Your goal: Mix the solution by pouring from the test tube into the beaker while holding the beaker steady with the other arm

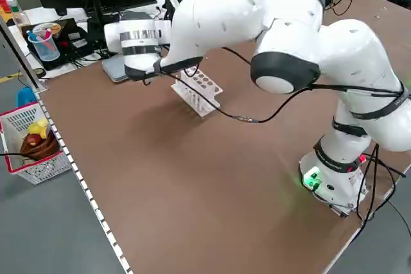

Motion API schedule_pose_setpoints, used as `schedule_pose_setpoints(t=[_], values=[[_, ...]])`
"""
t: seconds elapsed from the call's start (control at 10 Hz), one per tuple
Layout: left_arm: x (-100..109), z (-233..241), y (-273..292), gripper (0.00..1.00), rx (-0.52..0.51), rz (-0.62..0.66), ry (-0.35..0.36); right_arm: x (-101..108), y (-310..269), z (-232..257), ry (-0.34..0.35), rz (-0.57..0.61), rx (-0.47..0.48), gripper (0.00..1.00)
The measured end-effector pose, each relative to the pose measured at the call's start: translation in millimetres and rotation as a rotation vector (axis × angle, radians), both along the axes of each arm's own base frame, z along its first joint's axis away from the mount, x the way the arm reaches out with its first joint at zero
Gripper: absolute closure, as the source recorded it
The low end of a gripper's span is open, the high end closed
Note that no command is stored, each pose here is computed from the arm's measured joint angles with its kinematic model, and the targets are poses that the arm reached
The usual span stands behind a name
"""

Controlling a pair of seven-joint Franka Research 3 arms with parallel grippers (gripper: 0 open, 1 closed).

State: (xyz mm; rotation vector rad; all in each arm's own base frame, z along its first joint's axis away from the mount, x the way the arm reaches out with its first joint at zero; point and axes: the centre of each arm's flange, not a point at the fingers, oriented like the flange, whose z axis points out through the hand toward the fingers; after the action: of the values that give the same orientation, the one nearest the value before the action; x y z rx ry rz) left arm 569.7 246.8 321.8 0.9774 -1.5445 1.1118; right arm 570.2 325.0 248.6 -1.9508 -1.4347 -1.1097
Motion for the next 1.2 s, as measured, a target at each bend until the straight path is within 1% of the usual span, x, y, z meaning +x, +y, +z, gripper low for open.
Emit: schedule_pose_setpoints(t=[0.2,0.3,0.6,0.9,1.1,1.2], values=[[7.9,-13.6,10.7,0.79,-0.022,0.023,-0.014,12.7,0.3,27.5,0.045,-0.024,-0.021,0.0],[9.8,-23.8,13.8,0.79,-0.033,0.032,-0.009,17.1,1.7,39.2,0.073,-0.042,-0.027,0.0],[9.4,-57.0,14.3,0.79,-0.031,0.035,0.042,29.7,1.7,63.5,0.16,-0.128,-0.006,0.0],[8.6,-72.2,14.4,0.79,-0.02,0.039,0.072,51.8,-6.0,97.2,0.232,-0.231,0.002,0.0],[10.1,-77.5,16.0,0.79,-0.006,0.057,0.088,59.9,-5.3,115.3,0.294,-0.286,0.018,0.0],[10.8,-79.3,17.2,0.79,-0.001,0.065,0.103,63.2,-7.2,118.7,0.332,-0.31,0.007,0.0]])
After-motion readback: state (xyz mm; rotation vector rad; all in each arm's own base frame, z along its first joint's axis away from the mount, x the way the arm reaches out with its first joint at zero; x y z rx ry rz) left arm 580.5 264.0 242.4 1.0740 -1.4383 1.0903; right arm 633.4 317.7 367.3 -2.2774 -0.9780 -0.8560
